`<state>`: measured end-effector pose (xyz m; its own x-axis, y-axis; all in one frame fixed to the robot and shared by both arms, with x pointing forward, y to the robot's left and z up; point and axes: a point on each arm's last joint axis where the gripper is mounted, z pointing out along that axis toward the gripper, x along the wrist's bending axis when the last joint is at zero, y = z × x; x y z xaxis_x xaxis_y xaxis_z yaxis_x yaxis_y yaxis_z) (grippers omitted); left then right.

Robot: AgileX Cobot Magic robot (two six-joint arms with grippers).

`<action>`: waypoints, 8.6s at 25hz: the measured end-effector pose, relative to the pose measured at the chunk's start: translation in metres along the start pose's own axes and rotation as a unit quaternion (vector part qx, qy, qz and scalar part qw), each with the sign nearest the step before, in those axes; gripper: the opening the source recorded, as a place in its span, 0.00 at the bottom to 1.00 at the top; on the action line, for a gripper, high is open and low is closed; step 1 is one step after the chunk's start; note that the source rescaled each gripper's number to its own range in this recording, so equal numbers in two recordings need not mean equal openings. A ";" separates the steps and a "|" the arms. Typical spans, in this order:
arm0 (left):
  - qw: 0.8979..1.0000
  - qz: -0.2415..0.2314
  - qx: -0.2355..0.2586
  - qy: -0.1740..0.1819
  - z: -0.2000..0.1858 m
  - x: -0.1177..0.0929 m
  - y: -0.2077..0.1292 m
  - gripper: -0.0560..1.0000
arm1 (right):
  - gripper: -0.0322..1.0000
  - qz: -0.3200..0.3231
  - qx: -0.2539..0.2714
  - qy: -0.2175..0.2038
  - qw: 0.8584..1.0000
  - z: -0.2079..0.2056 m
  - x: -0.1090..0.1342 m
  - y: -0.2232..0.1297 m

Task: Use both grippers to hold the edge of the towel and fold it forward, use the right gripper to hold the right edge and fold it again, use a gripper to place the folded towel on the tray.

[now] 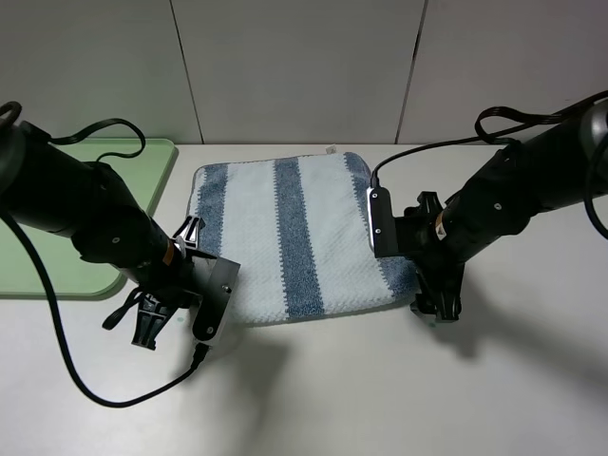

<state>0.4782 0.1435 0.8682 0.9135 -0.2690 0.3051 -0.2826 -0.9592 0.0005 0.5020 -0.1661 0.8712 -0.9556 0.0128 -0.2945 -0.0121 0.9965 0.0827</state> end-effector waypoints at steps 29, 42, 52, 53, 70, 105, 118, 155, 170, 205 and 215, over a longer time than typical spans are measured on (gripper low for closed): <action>1.000 -0.002 0.000 -0.001 0.000 0.000 0.000 0.06 | 1.00 -0.163 -0.017 -0.007 0.986 0.003 0.016 0.030; 1.000 -0.002 0.000 -0.001 0.000 0.000 0.000 0.06 | 0.84 -0.194 -0.006 -0.003 0.981 0.010 0.015 0.030; 1.000 -0.002 0.000 -0.001 0.000 0.000 0.000 0.06 | 0.65 -0.168 0.014 0.008 0.986 0.013 0.008 0.013; 1.000 -0.002 0.000 -0.001 0.000 0.000 0.000 0.06 | 0.61 -0.165 0.018 0.012 0.986 0.014 0.008 0.012; 1.000 -0.002 0.000 -0.001 0.000 0.000 0.000 0.06 | 0.03 -0.147 0.033 0.034 0.988 0.016 0.012 0.008; 0.998 -0.026 0.021 0.061 -0.089 0.006 -0.013 0.06 | 0.03 -0.051 0.021 0.010 0.998 -0.070 0.010 0.002; 0.997 0.022 0.031 0.065 -0.121 -0.010 0.003 0.06 | 0.03 -0.014 -0.009 -0.020 1.000 -0.128 0.017 -0.005; 0.990 -0.060 0.026 0.129 -0.170 -0.023 0.004 0.06 | 0.03 0.033 -0.058 -0.027 0.997 -0.171 0.033 -0.010; 0.988 -0.074 0.049 0.129 -0.159 -0.010 0.010 0.05 | 0.03 0.052 -0.052 -0.023 0.997 -0.152 0.025 -0.005; 0.987 -0.075 0.088 0.108 -0.081 0.043 -0.008 0.05 | 0.03 0.031 -0.018 0.006 0.999 -0.068 -0.022 0.027; 0.988 -0.072 0.089 0.106 -0.070 0.054 -0.002 0.05 | 0.03 0.057 -0.012 -0.016 0.998 -0.063 -0.035 0.010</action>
<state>0.5080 0.1373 0.9518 0.8532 -0.1225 0.5069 -0.0808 -0.9913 -0.1036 0.5171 -0.1614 0.9425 -0.9413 0.1291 -0.3120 0.0886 0.9861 0.1409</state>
